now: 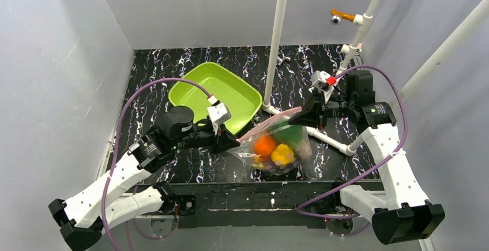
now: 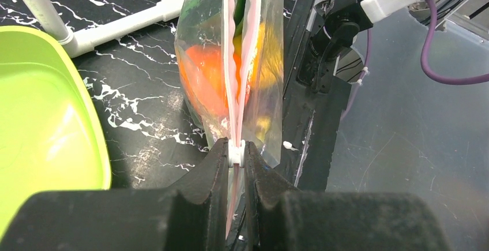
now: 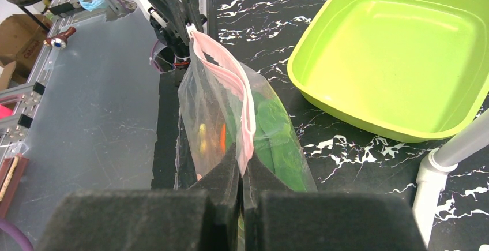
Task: Open the zip-top bag and remove the fake food
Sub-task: Unzip the zipper food storage bag at the center of the board, then open the zipper of the food storage bag at the center of the board.
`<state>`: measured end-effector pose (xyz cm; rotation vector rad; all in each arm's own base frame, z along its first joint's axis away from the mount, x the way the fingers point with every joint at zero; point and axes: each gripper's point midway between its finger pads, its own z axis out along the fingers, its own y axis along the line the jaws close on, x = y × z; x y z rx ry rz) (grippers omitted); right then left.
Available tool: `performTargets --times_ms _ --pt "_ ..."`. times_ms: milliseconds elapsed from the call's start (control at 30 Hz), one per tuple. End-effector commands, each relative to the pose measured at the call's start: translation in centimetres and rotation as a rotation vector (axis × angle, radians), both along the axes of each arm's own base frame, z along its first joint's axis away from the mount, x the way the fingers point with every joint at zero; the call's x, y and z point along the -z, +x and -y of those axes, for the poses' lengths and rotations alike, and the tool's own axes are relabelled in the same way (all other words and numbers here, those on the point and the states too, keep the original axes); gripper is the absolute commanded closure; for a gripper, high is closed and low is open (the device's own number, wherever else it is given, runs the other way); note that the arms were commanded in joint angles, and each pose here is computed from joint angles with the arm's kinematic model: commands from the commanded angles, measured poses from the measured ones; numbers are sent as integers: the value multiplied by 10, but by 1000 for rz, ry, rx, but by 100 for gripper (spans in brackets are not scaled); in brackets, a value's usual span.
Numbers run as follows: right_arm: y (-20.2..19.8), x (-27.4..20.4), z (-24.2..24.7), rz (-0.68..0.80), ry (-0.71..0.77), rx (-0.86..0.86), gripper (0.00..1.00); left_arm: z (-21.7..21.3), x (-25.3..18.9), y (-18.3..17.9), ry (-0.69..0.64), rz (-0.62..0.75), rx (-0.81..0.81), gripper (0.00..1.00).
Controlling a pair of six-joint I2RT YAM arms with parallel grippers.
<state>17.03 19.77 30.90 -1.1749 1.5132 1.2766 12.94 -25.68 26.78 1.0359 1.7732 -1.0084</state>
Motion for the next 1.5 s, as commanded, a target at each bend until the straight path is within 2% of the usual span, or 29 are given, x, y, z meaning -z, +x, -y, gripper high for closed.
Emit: performTargets --times_ms 0,400,567,633,700,733,800,867,900,1067,1167,1267,1467 --pt "4 -5 3 54 10 11 99 -14 14 -5 51 -16 -15 100" --pt "5 -5 4 54 10 16 99 -24 21 -9 89 -17 -27 100" --pt "8 -6 5 54 9 25 99 -53 49 -12 223 -4 -76 100" --pt "8 -6 5 54 9 27 99 -56 49 -12 224 3 -82 100" --pt "9 -6 5 51 7 27 99 -48 38 -12 163 13 -74 100" --pt "9 -6 5 49 7 27 99 -45 34 -12 136 1 -82 89" --pt "9 -6 5 57 4 23 99 -27 6 -12 -18 -20 -77 36" --pt "8 -6 5 68 0 18 99 -22 -9 -10 -84 -26 -97 7" --pt "8 -7 6 81 -4 14 99 -20 -20 -6 -126 -16 -118 2" --pt "4 -5 6 118 -36 -5 99 -9 -61 7 -260 -27 -176 2" --pt "3 -4 6 118 -35 -10 99 6 -67 20 -249 -76 -187 3" --pt "3 -3 6 119 -36 -11 99 20 -64 35 -201 -100 -198 11" --pt "1 -2 6 119 -35 -12 99 47 -61 46 -166 -83 -108 26"
